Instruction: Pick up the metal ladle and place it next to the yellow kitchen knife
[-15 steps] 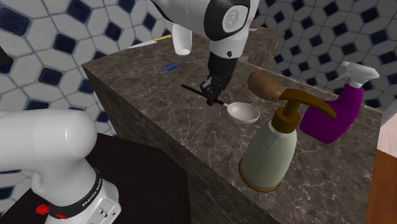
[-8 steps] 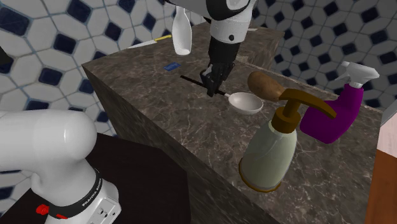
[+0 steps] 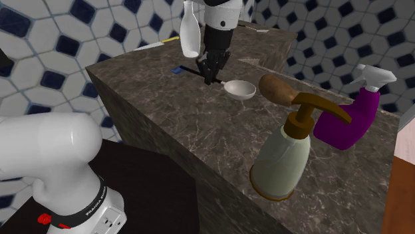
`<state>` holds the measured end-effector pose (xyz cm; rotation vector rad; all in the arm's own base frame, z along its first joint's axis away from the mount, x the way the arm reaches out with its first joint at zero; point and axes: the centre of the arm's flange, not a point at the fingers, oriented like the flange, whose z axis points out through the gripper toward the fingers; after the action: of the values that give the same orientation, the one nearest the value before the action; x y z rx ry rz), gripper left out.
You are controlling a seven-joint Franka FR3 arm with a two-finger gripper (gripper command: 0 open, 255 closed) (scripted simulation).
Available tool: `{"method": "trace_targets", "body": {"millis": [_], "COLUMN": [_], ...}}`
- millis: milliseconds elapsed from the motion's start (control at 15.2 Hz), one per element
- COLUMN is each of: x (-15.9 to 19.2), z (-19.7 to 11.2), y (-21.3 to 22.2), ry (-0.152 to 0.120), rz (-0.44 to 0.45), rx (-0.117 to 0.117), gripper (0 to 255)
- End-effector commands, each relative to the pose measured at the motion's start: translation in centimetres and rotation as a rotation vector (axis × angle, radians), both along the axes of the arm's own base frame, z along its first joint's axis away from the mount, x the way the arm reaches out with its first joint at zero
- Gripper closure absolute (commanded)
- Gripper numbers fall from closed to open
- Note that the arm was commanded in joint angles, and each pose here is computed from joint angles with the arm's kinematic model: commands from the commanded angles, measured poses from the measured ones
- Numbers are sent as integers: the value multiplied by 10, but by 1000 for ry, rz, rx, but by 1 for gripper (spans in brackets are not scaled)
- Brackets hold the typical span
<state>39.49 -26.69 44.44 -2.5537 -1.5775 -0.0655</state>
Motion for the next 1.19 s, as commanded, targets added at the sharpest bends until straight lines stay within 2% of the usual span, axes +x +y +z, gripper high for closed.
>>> {"method": "trace_targets", "body": {"millis": [0, 1122], "x": [20, 184], "z": [0, 1], "y": [17, 170], "ry": [-1, -1], "rz": [-1, -1], "rx": [0, 0], "gripper": [255, 255]}}
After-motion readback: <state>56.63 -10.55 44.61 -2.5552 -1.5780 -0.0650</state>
